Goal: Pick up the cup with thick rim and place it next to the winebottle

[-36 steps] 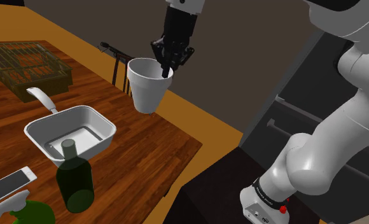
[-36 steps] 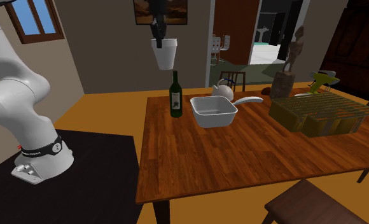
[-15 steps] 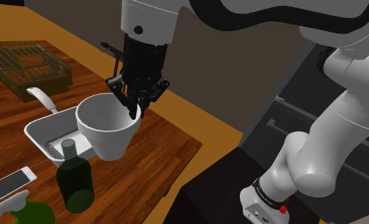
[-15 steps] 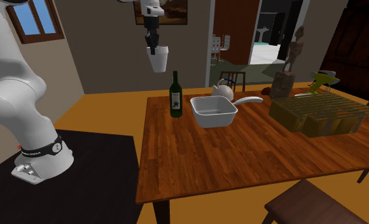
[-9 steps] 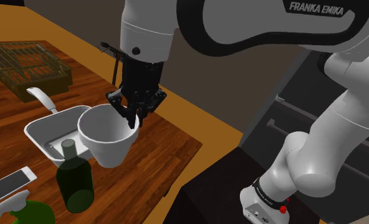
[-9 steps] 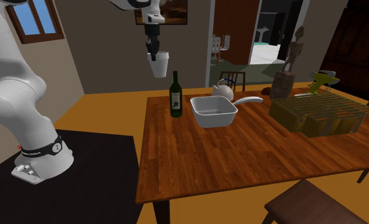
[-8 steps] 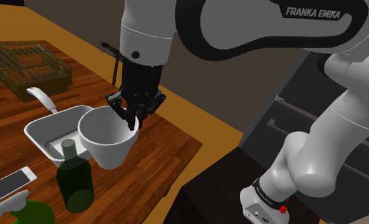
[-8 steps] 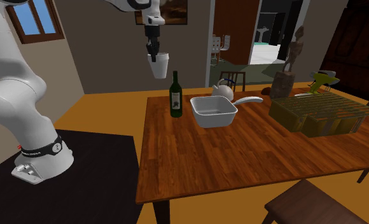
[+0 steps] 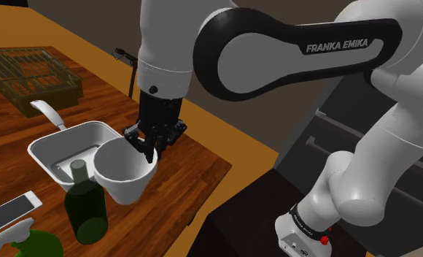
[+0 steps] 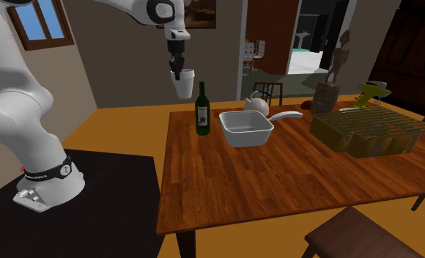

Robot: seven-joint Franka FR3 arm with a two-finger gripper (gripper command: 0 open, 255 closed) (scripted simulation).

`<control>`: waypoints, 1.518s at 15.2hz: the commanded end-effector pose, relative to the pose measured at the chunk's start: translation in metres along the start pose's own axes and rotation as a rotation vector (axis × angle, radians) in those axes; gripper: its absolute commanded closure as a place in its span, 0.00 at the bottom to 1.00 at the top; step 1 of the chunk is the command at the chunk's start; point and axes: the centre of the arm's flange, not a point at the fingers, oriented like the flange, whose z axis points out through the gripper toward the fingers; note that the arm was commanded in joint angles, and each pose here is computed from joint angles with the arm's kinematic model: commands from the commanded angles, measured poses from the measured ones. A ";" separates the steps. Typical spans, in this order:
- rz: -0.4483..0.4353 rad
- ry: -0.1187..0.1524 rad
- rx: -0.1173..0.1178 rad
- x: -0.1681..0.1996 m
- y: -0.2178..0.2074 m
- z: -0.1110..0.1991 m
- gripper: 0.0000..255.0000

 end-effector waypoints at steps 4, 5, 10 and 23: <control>0.000 0.001 0.001 0.001 0.001 0.027 1.00; 0.000 0.001 0.001 0.001 0.001 0.032 1.00; 0.000 0.001 0.001 0.002 0.002 0.058 1.00; 0.000 0.001 0.001 0.004 0.003 0.127 1.00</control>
